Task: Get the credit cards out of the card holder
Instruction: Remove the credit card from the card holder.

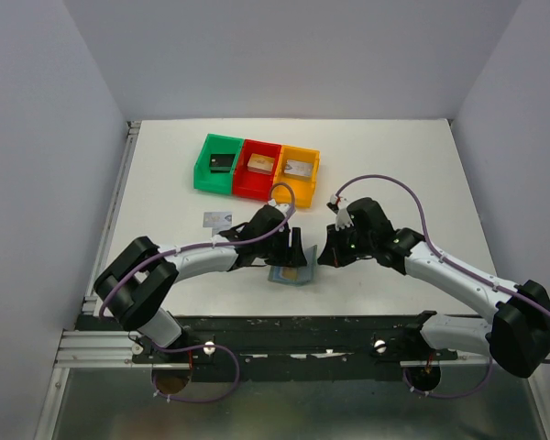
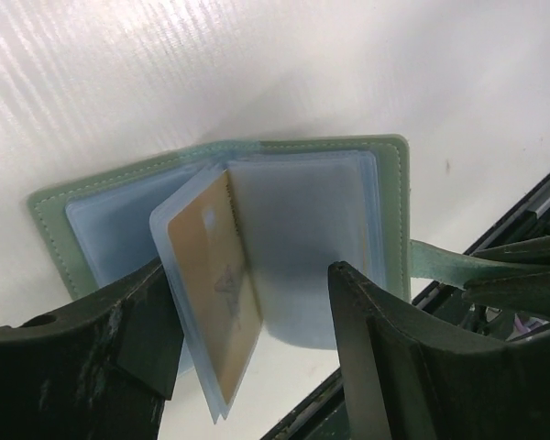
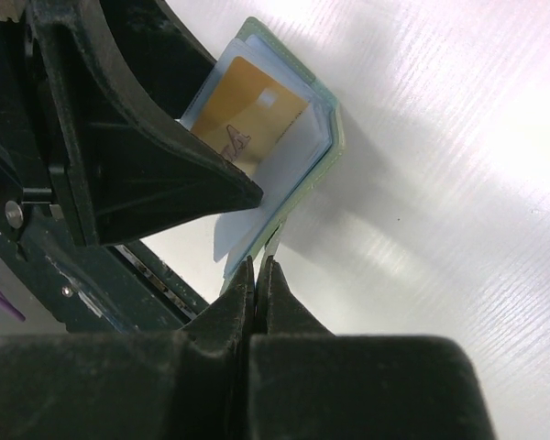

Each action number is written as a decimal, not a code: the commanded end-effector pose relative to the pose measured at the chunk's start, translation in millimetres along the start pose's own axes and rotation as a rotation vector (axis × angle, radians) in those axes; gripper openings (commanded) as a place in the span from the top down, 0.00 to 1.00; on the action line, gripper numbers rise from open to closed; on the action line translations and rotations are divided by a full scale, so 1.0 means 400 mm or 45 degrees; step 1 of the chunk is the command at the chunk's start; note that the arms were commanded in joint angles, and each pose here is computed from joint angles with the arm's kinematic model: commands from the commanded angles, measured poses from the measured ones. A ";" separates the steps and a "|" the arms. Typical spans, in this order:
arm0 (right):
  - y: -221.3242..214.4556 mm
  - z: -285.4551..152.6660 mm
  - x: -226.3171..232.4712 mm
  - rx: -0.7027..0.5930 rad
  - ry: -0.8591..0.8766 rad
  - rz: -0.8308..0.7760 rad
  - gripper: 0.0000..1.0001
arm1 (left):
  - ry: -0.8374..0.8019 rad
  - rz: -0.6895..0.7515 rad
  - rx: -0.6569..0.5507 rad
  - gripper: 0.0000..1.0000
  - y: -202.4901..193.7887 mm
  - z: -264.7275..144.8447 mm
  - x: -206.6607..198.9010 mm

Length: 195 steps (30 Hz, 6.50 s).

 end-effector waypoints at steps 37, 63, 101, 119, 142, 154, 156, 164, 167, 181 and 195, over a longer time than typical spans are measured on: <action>0.077 -0.108 0.068 -0.175 0.053 0.000 0.45 | 0.381 0.097 -0.211 0.26 0.042 -0.158 0.013; -0.003 0.177 0.014 0.083 0.313 0.412 0.38 | 0.200 -0.099 -0.142 1.00 -0.073 -0.041 0.105; -0.043 0.240 -0.035 0.144 0.226 0.560 0.44 | 0.288 -0.163 -0.122 1.00 -0.134 -0.043 0.146; -0.044 0.243 -0.038 0.151 0.236 0.541 0.47 | 0.281 -0.110 -0.351 1.00 -0.065 -0.115 0.115; -0.044 0.247 -0.038 0.161 0.233 0.551 0.47 | 0.112 -0.067 -0.277 1.00 -0.070 -0.048 0.100; -0.040 0.245 -0.038 0.145 0.236 0.559 0.47 | 0.220 -0.131 -0.202 1.00 -0.112 -0.036 0.133; -0.038 0.244 -0.037 0.136 0.247 0.565 0.47 | 0.252 -0.143 -0.185 1.00 -0.122 -0.037 0.142; -0.030 0.238 -0.025 0.102 0.324 0.597 0.47 | 0.284 -0.177 -0.147 1.00 -0.144 -0.036 0.155; -0.028 0.235 -0.028 0.081 0.348 0.619 0.47 | 0.289 -0.180 -0.141 1.00 -0.152 -0.036 0.157; -0.026 0.236 -0.030 0.043 0.497 0.645 0.48 | 0.321 -0.210 -0.142 1.00 -0.177 -0.039 0.173; -0.033 0.269 -0.031 0.120 0.587 0.651 0.50 | 0.238 -0.227 -0.135 1.00 -0.186 -0.027 0.164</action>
Point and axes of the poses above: each gripper's point midway between its finger pads, its own z axis out along the fingers, its own x axis along the line the jaws close on, y = z × x, the point moved 8 cm from there along -z, back along the fingers, and after that the axes turned 10 degrees about z, right-handed, at the moved point
